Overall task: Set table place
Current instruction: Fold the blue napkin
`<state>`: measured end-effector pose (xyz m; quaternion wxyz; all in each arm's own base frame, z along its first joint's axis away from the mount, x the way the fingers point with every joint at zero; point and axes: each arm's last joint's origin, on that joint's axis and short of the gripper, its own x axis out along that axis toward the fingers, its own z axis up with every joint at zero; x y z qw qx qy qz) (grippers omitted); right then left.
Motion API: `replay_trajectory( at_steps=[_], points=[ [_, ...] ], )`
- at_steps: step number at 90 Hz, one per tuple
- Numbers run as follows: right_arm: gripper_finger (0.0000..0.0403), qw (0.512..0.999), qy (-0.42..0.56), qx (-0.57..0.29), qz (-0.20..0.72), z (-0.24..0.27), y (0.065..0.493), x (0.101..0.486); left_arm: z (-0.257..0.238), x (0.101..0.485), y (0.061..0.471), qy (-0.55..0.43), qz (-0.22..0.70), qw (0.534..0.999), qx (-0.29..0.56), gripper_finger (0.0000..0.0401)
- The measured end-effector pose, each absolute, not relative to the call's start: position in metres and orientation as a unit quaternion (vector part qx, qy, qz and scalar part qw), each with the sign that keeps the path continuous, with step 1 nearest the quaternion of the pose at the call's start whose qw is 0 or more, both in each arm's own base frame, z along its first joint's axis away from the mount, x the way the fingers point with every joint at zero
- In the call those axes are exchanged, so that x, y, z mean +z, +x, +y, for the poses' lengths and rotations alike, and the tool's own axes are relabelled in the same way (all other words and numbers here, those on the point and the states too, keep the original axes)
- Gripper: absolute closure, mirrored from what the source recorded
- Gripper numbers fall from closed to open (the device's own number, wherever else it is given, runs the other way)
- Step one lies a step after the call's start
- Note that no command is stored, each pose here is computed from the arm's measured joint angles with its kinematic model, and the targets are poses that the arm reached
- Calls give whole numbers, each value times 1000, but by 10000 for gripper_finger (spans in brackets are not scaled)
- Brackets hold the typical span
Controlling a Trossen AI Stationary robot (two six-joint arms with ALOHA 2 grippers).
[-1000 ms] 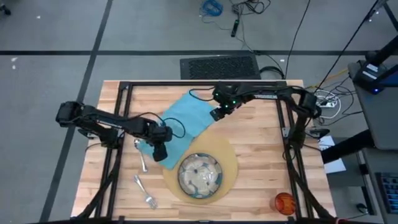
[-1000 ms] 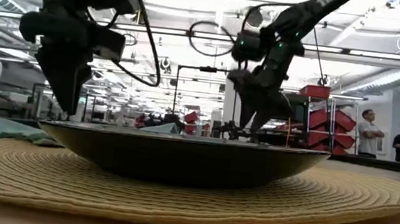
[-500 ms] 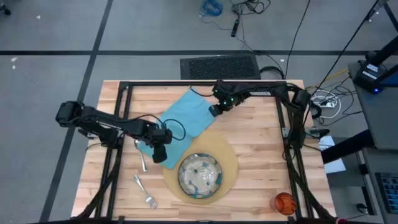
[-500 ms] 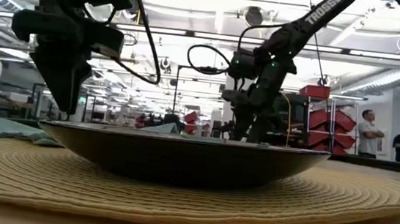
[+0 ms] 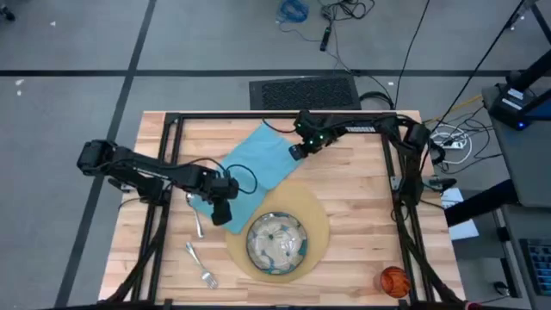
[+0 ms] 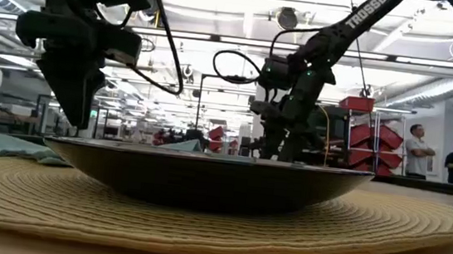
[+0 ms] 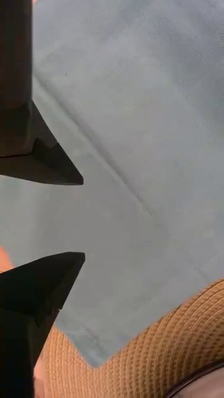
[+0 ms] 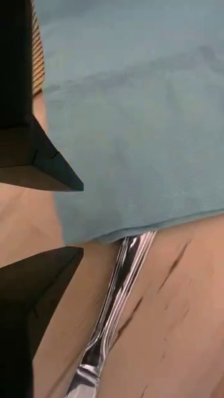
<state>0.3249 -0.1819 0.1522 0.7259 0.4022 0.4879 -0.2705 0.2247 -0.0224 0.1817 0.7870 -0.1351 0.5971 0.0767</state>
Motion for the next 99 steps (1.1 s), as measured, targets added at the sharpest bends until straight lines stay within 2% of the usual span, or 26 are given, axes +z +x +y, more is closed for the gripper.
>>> replay_trajectory(
  at_steps=[12,25,34,47,60,78,99],
  points=[
    [255,719,405,-273,494,-183,327,144,-24,182,225,-133,597,788,74,230],
    [267,733,402,-273,476,-185,331,143,-25,182,225,-133,597,788,73,230],
    [303,736,402,-272,473,-186,331,144,-25,182,225,-133,597,788,73,230],
    [384,736,391,-264,486,-185,330,143,-24,182,225,-124,595,791,73,230],
    [396,739,386,-260,488,-185,330,143,-14,193,232,-56,539,831,125,230],
    [401,738,385,-259,489,-184,330,143,31,239,264,-30,405,902,147,240],
    [402,739,391,-242,491,-179,332,143,129,238,271,-93,413,885,194,263]
  ],
)
